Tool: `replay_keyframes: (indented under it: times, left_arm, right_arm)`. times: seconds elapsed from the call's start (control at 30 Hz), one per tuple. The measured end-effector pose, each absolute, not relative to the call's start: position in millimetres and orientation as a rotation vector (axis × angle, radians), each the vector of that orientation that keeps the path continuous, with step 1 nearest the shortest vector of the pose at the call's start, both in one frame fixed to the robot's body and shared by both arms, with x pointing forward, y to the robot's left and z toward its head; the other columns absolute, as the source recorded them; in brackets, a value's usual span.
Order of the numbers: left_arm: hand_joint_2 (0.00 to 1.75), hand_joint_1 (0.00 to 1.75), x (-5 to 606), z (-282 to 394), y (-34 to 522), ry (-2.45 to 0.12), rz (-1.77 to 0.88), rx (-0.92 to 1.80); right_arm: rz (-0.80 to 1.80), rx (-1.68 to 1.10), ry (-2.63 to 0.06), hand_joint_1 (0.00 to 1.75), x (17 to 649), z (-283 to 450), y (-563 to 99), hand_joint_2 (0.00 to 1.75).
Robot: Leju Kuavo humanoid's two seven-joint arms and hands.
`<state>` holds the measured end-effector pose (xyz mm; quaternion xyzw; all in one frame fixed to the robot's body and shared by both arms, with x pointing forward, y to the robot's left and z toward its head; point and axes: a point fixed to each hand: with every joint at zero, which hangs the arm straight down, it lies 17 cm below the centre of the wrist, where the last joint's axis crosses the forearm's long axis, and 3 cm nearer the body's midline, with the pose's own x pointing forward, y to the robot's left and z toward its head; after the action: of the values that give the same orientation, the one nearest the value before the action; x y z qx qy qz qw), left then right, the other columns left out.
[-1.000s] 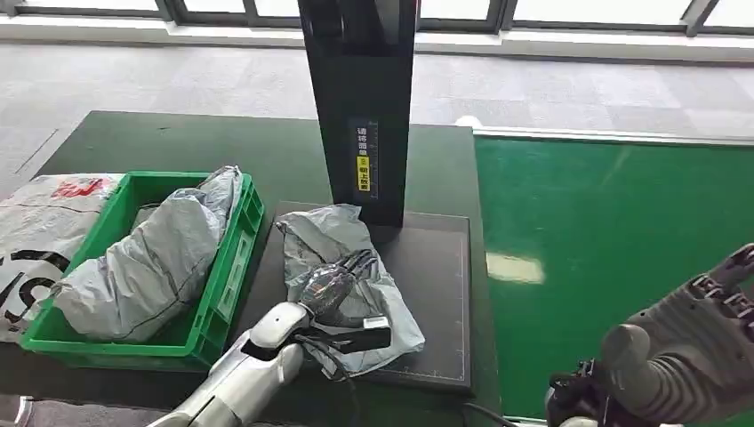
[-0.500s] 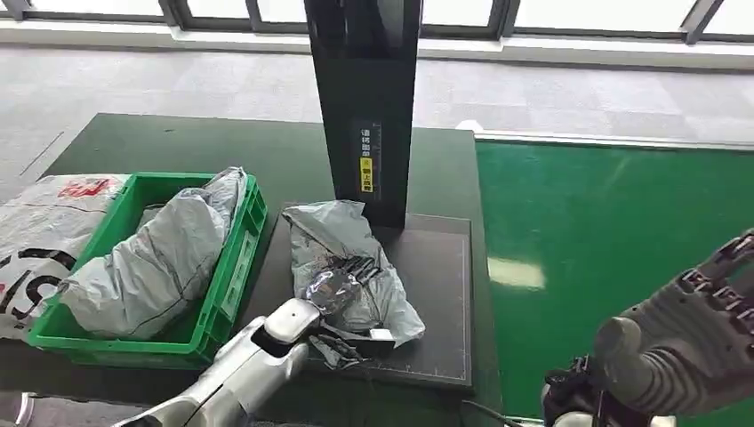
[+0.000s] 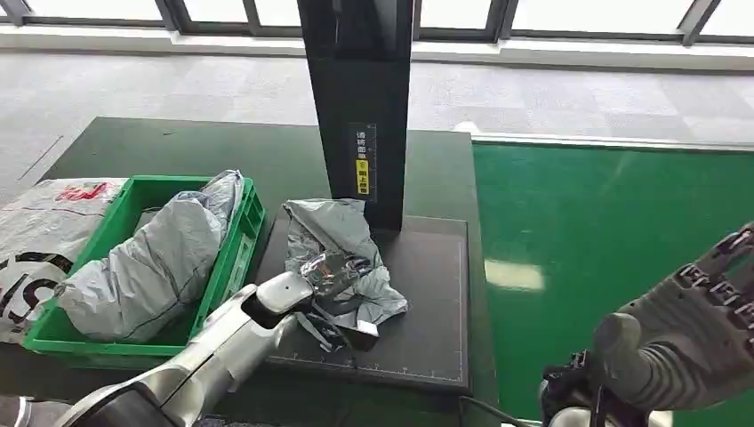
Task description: Moved the parcel from conveyor to table for the left to box.
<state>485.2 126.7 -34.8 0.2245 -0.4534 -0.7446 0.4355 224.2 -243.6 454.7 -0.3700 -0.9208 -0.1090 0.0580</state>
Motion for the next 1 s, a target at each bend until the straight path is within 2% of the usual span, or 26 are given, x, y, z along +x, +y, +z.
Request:
replay_keyframes:
  times: [0.2,0.4,0.5,0.57,0.67,0.73,1.0]
  left_arm:
    - [1.75,1.75,490.7,-25.7,124.6,-1.209,-1.795,0.604]
    - [1.75,1.75,499.2,23.7,114.1,-1.525,-1.528,0.794]
    - [1.75,1.75,496.8,35.7,111.6,-1.586,-1.463,0.821]
    - [1.75,1.75,492.8,68.8,113.1,-1.727,-1.288,0.860]
    - [1.75,1.75,485.7,144.2,132.9,-1.948,-0.893,0.896]
    - [1.75,1.75,474.1,177.4,145.8,-2.025,-0.740,0.908]
    - [1.75,1.75,432.0,239.1,157.6,-2.174,-0.537,0.947]
  right_arm:
    - [-0.326,-1.127,-2.792,0.00,223.6,455.1,-243.1,1.75]
    - [-0.307,-1.157,-2.790,0.00,217.2,455.6,-242.7,1.75]
    - [-0.304,-1.164,-2.792,0.00,215.4,456.2,-242.6,1.75]
    - [-0.298,-1.166,-2.788,0.00,213.4,455.2,-242.4,1.75]
    - [-0.301,-1.164,-2.799,0.00,209.4,457.5,-240.6,1.75]
    - [-0.301,-1.162,-2.802,0.00,208.6,458.2,-239.9,1.75]
    - [-0.311,-1.150,-2.811,0.00,206.3,459.8,-239.1,1.75]
